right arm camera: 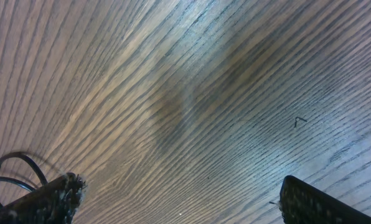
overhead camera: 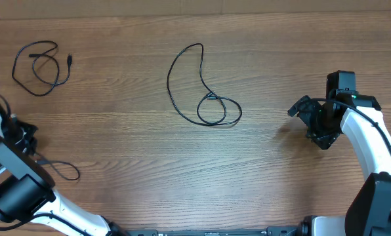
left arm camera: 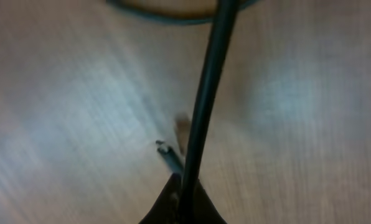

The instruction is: Untangle cables

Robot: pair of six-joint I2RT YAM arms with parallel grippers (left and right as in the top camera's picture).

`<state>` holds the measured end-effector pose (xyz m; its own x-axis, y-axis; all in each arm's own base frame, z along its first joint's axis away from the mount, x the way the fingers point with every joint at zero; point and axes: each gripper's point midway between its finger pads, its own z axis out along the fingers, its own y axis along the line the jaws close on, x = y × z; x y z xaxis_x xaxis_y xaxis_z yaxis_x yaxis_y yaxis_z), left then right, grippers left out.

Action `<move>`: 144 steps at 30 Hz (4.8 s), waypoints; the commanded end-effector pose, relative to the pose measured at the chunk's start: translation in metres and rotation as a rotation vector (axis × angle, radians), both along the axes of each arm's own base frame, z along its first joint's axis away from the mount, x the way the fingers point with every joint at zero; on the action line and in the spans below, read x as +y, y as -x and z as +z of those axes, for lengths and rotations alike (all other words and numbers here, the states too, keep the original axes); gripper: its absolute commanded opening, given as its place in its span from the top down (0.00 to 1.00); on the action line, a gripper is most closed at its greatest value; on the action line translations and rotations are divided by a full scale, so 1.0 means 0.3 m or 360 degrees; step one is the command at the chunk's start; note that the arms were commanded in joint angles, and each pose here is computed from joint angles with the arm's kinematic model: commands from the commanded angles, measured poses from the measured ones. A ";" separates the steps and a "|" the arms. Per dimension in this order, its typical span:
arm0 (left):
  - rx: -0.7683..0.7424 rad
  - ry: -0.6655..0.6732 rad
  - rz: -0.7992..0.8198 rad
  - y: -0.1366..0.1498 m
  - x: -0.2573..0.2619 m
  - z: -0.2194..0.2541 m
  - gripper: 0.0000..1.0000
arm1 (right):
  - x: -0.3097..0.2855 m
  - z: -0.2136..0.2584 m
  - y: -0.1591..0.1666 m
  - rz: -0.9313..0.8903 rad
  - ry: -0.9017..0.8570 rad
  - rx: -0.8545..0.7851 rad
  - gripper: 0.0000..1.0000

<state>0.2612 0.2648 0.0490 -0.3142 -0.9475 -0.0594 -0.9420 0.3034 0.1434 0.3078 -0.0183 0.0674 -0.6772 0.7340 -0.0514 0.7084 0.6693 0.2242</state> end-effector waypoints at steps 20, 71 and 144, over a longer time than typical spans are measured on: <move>0.0038 -0.0227 -0.0351 -0.107 -0.070 -0.073 0.96 | -0.013 -0.008 0.006 -0.0008 0.0021 0.0011 0.00; -0.0214 -0.0264 -0.0749 -0.284 -0.052 -0.020 0.56 | -0.013 -0.008 0.006 -0.0008 0.0021 0.0011 0.00; 0.0645 -0.1030 -0.0753 -0.163 -0.035 0.218 0.96 | -0.013 -0.008 0.006 -0.0008 0.0021 0.0011 0.00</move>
